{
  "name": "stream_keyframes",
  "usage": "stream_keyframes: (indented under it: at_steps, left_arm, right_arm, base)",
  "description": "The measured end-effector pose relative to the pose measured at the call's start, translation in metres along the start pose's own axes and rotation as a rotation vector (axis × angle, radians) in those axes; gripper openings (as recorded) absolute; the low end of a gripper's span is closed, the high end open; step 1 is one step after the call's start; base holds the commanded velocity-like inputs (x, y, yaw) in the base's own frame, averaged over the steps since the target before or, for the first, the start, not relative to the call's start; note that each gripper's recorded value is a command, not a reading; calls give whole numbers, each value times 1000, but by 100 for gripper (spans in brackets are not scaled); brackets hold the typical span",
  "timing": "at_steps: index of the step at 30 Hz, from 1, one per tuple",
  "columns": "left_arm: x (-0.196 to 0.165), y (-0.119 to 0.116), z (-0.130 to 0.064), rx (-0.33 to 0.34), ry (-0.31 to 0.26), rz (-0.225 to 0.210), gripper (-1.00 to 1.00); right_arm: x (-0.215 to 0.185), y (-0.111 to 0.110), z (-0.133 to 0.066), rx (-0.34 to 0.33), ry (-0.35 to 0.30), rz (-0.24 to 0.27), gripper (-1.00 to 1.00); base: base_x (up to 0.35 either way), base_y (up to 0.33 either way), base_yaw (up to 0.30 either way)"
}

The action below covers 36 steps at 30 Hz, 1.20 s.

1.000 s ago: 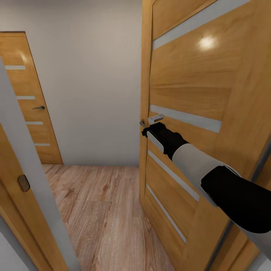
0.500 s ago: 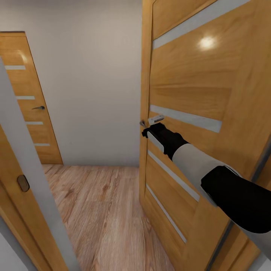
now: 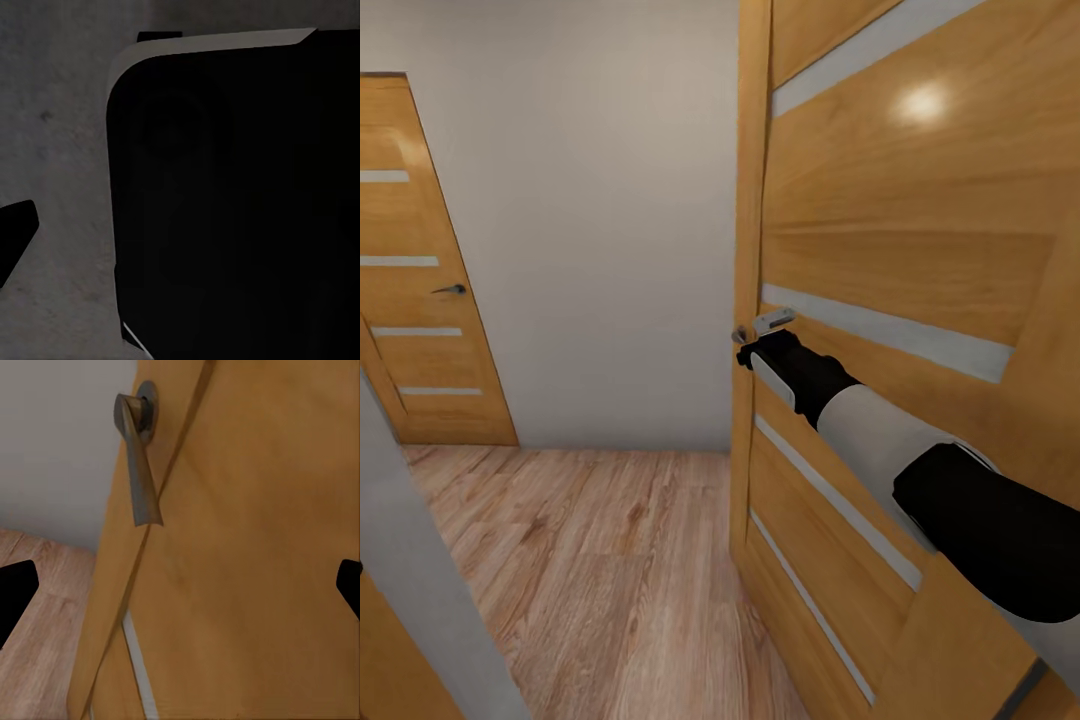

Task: Move the two storage containers from the living room to the garage. In the garage, place one container on the floor and stack the other container on top of it (either order is fine).

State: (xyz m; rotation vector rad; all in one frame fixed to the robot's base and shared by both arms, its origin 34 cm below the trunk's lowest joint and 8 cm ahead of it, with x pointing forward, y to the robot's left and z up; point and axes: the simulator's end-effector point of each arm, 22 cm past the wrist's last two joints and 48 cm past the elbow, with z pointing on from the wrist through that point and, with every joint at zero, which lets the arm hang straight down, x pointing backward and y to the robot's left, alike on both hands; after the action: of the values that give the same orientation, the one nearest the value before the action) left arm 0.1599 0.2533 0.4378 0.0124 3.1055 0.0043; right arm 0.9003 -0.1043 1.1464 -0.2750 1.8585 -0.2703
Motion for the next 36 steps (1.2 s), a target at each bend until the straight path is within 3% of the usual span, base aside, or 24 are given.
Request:
stream_keyframes:
  at_steps: [11,15,25,36]
  left_arm:
    - [0,0,0,0,0,-2,100]
    - [0,0,0,-1,0,-4,100]
    - [0,0,0,-1,0,-7,100]
    - [0,0,0,-1,0,-8,100]
  right_arm:
    - [4,-2,1,11,12,-8,100]
    - [18,-9,6,31,47,-16,100]
    - [26,-12,9,35,64,5,100]
    - [37,-35,13,97,104,2,100]
  base:
    - [22,0,0]
    - [0,0,0]
    - [0,0,0]
    - [0,0,0]
